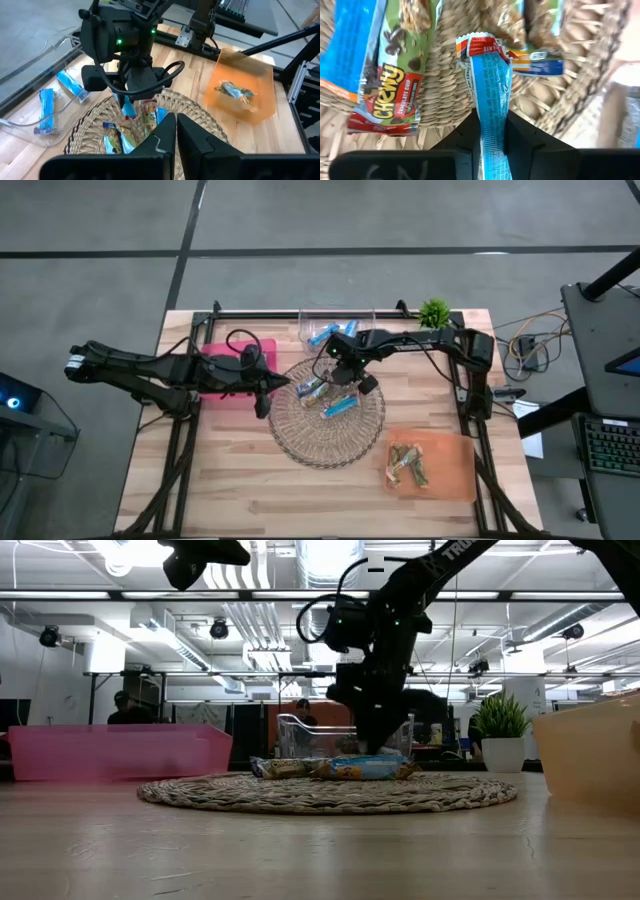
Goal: Pick and place Granola Bars by type
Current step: Put the red granola bar into the red bin
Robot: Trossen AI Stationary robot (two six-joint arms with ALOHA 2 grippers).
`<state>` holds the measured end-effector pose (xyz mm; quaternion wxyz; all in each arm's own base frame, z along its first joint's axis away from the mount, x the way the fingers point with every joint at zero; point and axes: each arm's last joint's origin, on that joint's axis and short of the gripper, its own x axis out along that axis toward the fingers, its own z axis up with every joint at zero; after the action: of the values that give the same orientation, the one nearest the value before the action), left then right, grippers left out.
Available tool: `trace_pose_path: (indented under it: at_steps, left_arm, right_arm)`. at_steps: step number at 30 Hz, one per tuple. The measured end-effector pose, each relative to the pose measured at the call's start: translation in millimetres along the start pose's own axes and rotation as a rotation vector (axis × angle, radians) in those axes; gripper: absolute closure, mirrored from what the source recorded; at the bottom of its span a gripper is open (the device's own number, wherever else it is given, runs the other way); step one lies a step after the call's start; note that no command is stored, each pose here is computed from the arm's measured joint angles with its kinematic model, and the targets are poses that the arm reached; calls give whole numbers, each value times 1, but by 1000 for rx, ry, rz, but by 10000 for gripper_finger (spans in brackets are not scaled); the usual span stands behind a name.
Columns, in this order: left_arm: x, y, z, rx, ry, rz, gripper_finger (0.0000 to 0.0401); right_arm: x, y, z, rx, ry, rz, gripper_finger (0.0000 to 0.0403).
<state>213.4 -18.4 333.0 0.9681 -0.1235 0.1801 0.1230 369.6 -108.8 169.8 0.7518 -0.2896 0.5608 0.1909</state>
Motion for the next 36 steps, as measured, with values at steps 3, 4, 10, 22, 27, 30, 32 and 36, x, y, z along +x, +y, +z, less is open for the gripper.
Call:
trace_pose_path:
  at_steps: [3, 4, 10, 22, 27, 30, 32, 36]
  left_arm:
    - [-1, 0, 3, 8, -13, -3, 401]
    - [-1, 0, 3, 14, -13, -2, 401]
    - [-1, 0, 3, 17, -13, -3, 401]
    - [-19, 6, 6, 3, -58, 32, 401]
    - [-37, 15, 1, -10, -24, 80, 401]
    - [-49, 22, -2, -27, -12, 134, 401]
    - [-56, 25, -3, -35, -20, 147, 401]
    - [-67, 29, -3, -38, -42, 161, 401]
  right_arm:
    - [-9, 0, 2, 26, -15, -18, 344]
    - [-13, 0, 2, 37, -22, -24, 344]
    - [-25, 1, 7, 104, -81, -35, 344]
    - [-29, 8, 29, 203, -212, 11, 344]
    - [-41, 2, 42, 227, -259, -23, 344]
    - [-52, -6, 50, 264, -311, -55, 344]
    - [-60, -11, 56, 289, -362, -76, 344]
    - [-76, -24, 67, 362, -468, -141, 344]
